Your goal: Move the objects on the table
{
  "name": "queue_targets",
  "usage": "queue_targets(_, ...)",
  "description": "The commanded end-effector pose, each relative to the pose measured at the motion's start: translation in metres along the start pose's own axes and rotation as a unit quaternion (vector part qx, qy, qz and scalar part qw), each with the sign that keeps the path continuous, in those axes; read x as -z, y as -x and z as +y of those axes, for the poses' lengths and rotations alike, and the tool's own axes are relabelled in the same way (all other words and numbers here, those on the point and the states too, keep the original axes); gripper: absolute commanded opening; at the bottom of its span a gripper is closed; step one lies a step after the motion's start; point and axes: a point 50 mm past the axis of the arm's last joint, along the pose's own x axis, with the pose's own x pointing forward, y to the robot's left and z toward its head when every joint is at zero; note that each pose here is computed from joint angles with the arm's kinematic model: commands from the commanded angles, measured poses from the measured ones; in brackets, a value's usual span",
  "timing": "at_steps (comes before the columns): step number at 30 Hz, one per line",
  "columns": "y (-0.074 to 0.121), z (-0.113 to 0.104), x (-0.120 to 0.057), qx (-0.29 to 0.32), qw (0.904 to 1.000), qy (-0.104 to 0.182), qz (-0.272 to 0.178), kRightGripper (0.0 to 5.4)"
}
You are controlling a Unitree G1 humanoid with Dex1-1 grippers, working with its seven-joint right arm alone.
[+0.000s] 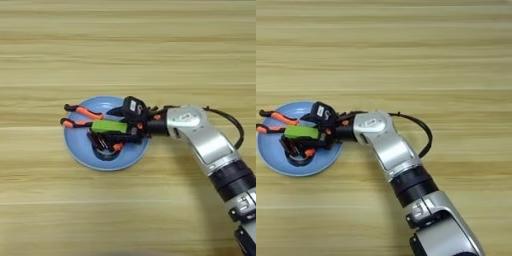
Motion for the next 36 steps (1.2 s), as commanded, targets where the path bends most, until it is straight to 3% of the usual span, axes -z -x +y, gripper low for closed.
queue_targets(1,0.01,-0.021,-0.043,0.044,0.9954,0.052,-0.067,3.6)
queue_targets(10,0.027,-0.037,-0.06,0.091,0.9869,0.035,-0.128,4.54)
queue_targets(19,0.044,-0.052,-0.068,0.149,0.9701,0.023,-0.19,5.36)
queue_targets(31,0.057,-0.046,-0.058,0.166,0.9575,0.026,-0.235,5.36)
queue_targets(36,0.064,-0.054,-0.059,0.218,0.9385,0.016,-0.268,5.36)
